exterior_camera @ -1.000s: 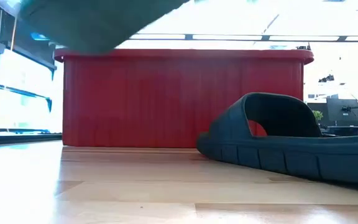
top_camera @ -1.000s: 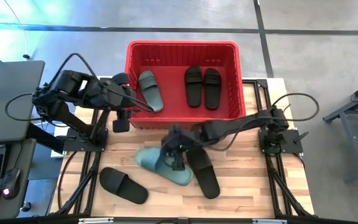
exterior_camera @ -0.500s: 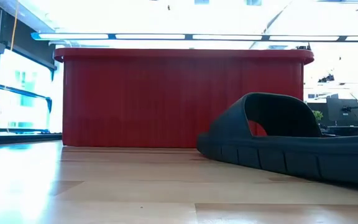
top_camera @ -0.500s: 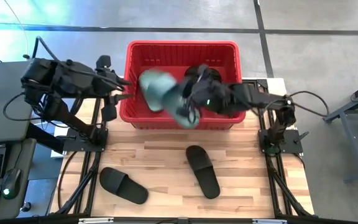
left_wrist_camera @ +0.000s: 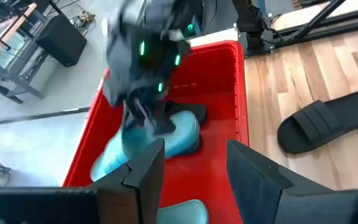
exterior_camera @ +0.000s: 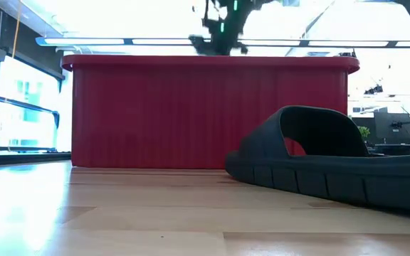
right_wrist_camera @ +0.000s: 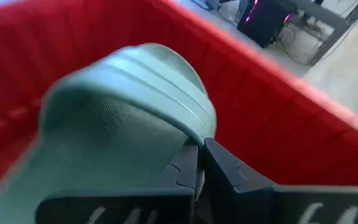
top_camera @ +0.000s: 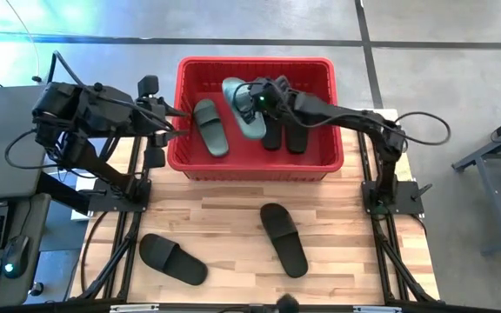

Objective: Pick and place slides into bin
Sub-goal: Put the green slide into the red bin, then put the black slide into the red bin

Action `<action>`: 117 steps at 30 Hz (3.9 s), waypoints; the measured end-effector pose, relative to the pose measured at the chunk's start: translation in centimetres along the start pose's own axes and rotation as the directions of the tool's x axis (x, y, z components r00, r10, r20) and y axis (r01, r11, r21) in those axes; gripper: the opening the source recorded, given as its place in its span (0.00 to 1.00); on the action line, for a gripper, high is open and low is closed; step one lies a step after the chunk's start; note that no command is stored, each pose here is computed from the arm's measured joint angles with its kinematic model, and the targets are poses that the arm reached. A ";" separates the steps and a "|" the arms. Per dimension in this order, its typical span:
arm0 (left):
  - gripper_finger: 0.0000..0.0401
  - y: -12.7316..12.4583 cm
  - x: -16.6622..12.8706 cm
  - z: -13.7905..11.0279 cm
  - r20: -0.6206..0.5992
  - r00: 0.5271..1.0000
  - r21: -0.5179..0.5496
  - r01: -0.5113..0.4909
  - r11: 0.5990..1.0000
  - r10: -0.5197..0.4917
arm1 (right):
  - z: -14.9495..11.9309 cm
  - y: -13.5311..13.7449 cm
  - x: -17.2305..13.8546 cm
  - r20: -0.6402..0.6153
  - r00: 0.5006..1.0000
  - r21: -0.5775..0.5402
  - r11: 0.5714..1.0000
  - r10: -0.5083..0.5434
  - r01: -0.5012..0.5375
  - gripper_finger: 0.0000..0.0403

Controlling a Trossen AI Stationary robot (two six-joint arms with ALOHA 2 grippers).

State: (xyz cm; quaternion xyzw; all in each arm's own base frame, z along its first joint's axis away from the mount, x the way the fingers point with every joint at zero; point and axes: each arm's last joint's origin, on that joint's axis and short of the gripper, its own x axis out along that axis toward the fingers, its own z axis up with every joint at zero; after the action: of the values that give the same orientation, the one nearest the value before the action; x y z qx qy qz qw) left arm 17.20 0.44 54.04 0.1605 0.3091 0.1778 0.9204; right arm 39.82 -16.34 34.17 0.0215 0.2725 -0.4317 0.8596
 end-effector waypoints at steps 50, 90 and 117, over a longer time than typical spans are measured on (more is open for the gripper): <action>0.39 -1.9 1.8 -0.7 -0.093 0.952 -0.071 0.286 0.955 -0.292 | -2.2 0.4 0.1 0.239 0.256 0.245 0.197 0.937 -0.949 0.50; 0.39 -29.2 12.4 -16.5 -0.872 0.358 -0.408 -0.154 0.900 -0.334 | -11.3 8.6 -19.8 -0.430 0.657 -0.158 0.665 0.619 -0.730 0.50; 0.39 -32.7 15.2 -18.6 -0.928 0.252 -0.350 -0.329 0.877 -0.276 | -11.2 8.6 -19.7 -0.428 0.657 -0.158 0.664 0.621 -0.730 0.50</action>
State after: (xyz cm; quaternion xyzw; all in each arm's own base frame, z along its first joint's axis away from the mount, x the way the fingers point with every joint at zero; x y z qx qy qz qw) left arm 24.34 -18.54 18.93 -0.2104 0.7481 0.3245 0.5392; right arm 31.83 6.48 32.52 0.0582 0.4526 -0.0154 0.8897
